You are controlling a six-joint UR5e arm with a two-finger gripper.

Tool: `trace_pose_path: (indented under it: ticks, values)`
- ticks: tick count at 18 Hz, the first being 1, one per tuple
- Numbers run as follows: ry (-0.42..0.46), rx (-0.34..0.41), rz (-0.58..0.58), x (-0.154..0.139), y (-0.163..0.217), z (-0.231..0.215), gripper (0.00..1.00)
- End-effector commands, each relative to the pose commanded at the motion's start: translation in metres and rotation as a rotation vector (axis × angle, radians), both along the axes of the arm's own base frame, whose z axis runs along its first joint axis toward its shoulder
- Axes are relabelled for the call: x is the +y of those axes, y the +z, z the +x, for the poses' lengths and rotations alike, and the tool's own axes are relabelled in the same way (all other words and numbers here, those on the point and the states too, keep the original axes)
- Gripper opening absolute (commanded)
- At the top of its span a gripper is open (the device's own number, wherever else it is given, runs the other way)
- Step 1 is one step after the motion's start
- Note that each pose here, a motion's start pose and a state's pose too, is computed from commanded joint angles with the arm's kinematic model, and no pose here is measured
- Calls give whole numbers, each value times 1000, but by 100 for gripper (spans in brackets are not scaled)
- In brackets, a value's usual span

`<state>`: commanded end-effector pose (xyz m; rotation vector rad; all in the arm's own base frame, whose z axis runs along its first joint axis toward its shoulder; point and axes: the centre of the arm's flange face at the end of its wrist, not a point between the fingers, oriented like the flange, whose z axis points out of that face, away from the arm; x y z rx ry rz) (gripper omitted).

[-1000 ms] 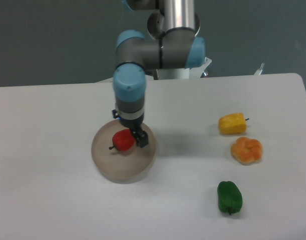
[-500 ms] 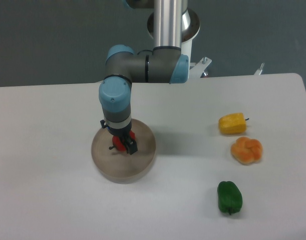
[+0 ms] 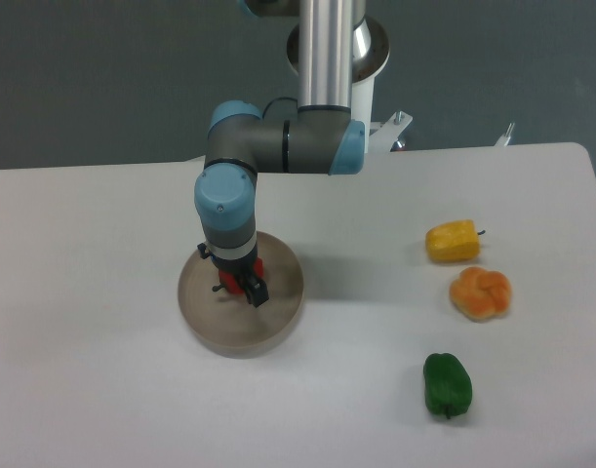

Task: Pick up the red pepper from the plate
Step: 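Lift the red pepper off the plate and carry it toward the orange pepper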

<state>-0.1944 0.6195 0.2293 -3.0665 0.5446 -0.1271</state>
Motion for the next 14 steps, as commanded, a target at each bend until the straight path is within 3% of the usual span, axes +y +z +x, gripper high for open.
trace_pose_path:
  ticks: [1,3,10,14]
  values:
    - [0,3,2,0,2,-1,35]
    - [-5,8,11,-1,9,-3,21]
    - [117,63,115,-32,82,-81,21]
    - [53,64,90,-48,111,-146,21]
